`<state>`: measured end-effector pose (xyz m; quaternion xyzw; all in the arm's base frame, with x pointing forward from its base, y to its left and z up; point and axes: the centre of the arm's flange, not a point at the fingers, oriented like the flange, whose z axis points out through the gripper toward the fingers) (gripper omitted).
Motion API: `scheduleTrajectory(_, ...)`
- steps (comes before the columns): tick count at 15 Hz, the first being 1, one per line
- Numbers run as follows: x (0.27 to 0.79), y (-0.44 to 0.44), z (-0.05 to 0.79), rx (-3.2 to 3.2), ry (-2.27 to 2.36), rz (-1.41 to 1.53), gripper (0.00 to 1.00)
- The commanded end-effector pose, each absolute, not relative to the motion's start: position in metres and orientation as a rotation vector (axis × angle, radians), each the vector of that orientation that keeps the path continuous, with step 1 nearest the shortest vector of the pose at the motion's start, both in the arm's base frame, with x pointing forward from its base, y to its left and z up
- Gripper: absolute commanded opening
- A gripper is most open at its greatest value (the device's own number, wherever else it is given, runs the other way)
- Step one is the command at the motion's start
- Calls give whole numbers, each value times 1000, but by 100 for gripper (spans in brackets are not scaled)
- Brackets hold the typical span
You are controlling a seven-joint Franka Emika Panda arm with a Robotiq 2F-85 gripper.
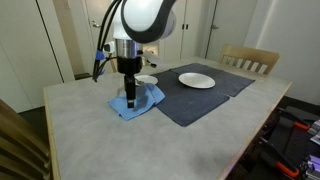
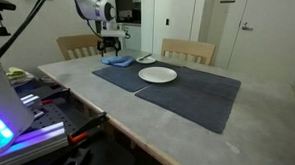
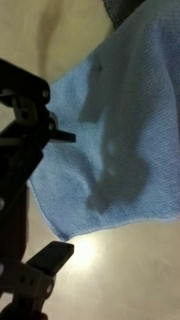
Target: Use the blue towel to wipe the white plate
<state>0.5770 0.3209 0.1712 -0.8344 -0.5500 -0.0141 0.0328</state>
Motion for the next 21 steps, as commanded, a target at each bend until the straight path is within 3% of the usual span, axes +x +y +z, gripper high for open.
scheduleTrajectory(1,578,327,161,-2623,-1714,-125,100)
scheduleTrajectory(14,570,334,116,-2671,-1664,-44,100)
scheduleTrajectory(15,569,334,116,-2674,-1660,-39,83)
scheduleTrajectory(16,569,334,116,-2678,-1654,-38,74)
scheduleTrajectory(21,578,326,127,-2720,-1603,-27,38)
